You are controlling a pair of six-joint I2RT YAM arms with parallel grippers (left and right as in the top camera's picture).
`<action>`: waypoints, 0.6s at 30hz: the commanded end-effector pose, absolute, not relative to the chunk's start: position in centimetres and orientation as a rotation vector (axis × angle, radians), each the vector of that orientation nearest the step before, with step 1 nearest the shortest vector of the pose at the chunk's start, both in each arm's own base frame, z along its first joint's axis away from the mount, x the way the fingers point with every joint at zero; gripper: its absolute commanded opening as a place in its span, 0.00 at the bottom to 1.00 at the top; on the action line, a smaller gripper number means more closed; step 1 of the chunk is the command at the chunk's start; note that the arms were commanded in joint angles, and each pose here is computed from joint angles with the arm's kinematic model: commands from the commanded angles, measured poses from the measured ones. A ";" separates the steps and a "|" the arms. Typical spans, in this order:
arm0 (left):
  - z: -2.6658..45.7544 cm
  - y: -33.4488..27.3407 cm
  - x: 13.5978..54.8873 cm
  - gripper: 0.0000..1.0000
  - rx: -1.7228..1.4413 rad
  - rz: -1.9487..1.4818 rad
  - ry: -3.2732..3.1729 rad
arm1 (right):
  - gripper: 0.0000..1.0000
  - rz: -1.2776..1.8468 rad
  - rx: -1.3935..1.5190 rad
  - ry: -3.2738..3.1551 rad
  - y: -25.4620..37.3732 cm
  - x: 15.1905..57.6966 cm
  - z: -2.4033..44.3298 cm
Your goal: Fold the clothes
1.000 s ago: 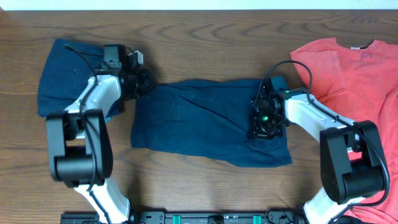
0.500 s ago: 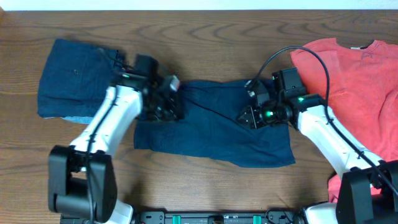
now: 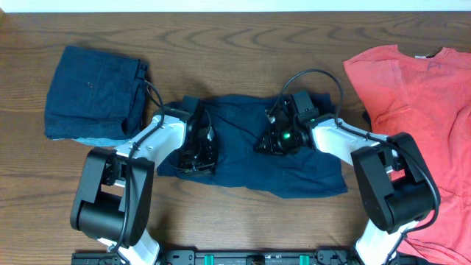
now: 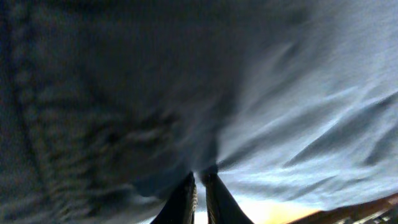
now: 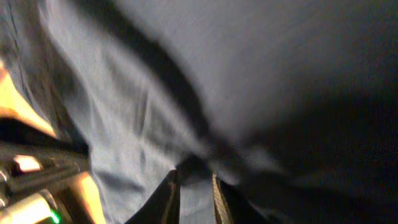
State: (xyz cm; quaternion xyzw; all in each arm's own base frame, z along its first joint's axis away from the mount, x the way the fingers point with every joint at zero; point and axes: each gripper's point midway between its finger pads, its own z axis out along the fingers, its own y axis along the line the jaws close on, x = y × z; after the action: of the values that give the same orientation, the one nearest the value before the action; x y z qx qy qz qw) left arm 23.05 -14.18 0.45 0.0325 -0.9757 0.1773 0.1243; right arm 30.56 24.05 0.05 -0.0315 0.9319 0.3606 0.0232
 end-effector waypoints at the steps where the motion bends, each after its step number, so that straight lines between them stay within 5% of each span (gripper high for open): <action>1: -0.7 -11.0 22.6 0.10 0.137 0.251 -2.880 | 0.18 0.950 0.291 2.910 21.1 33.4 -3.3; 11: -1.0 -8.5 22.7 0.10 0.084 0.048 -2.917 | 0.18 1.054 0.427 2.528 14.5 42.6 0.2; 18: -0.2 -9.8 23.0 0.10 0.079 0.149 -2.908 | 0.15 1.362 0.194 2.378 13.2 42.2 5.2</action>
State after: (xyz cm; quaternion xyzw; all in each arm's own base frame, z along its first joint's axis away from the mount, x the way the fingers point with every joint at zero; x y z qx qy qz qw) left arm 22.67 -10.58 -0.17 0.0329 -0.9897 0.0713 0.1196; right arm 43.27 11.85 2.02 0.1389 0.8772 0.4148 0.1981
